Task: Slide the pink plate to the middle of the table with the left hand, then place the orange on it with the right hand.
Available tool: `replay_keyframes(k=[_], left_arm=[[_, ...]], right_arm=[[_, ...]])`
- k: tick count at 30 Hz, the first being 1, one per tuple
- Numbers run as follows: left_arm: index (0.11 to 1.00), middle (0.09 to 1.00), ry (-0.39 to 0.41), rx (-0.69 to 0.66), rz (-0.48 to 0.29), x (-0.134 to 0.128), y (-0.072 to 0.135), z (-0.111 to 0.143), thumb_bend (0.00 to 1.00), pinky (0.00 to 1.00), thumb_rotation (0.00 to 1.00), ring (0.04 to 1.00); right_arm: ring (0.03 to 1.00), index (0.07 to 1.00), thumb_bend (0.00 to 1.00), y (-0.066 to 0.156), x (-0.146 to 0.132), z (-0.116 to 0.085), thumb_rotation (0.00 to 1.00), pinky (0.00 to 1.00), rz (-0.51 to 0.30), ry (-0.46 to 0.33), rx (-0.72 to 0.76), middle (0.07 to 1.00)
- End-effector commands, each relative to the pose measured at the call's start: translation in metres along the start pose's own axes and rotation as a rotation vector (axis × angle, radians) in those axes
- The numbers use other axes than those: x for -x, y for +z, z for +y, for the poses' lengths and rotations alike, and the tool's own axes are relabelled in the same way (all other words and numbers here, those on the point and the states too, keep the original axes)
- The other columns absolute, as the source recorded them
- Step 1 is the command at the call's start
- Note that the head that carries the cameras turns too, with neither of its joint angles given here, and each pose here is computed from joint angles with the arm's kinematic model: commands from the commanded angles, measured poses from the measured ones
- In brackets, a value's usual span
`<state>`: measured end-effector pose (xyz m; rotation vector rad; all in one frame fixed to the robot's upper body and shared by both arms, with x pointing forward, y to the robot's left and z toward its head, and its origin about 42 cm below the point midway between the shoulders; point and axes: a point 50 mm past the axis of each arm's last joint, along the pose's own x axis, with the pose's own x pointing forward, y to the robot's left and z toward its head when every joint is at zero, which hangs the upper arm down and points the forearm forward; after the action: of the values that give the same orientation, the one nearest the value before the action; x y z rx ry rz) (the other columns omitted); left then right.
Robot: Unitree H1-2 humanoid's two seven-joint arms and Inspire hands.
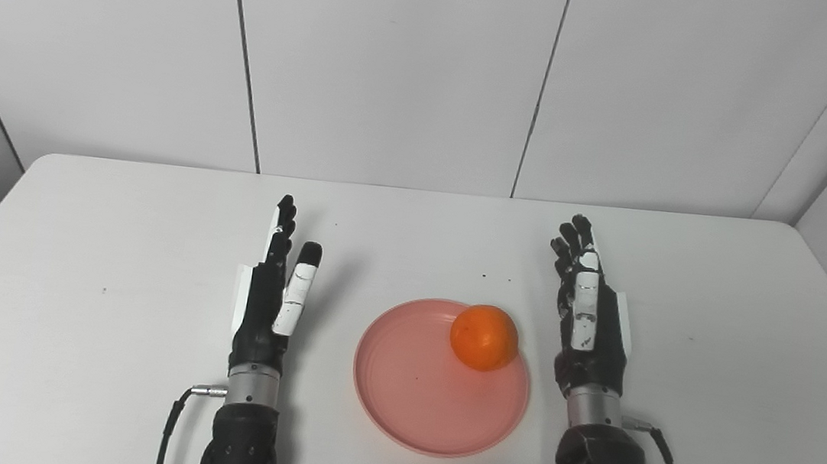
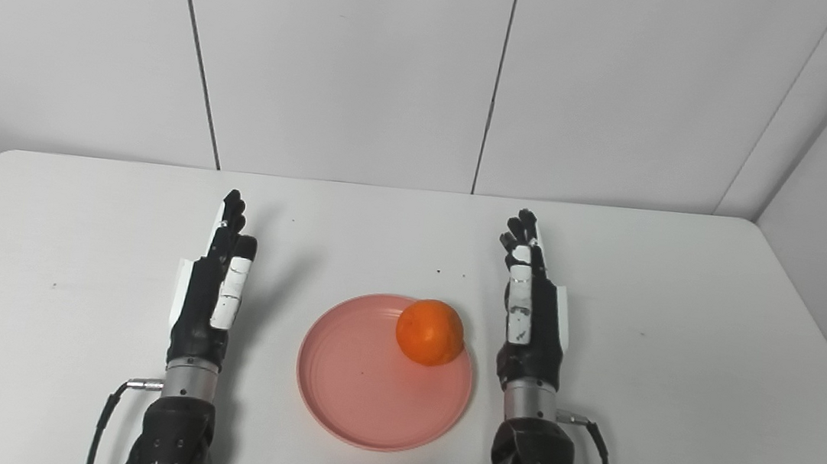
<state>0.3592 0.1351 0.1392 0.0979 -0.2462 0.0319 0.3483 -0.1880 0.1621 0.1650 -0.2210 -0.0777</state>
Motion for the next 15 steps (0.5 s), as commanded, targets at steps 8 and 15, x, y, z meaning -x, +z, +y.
replay_keyframes(k=[8,15], left_arm=[[1.0,1.0,-0.014,0.091,0.047,-0.01,0.016,-0.002,0.84,1.0,1.0,1.0],[1.0,1.0,-0.053,0.119,0.124,-0.01,0.018,-0.001,0.88,1.0,1.0,1.0]], right_arm=[[0.957,0.96,0.87,-0.018,0.004,-0.004,1.0,1.0,0.072,-0.022,-0.012,0.951],[0.949,0.958,0.89,-0.035,0.009,-0.006,1.0,1.0,0.124,-0.03,0.02,0.949]])
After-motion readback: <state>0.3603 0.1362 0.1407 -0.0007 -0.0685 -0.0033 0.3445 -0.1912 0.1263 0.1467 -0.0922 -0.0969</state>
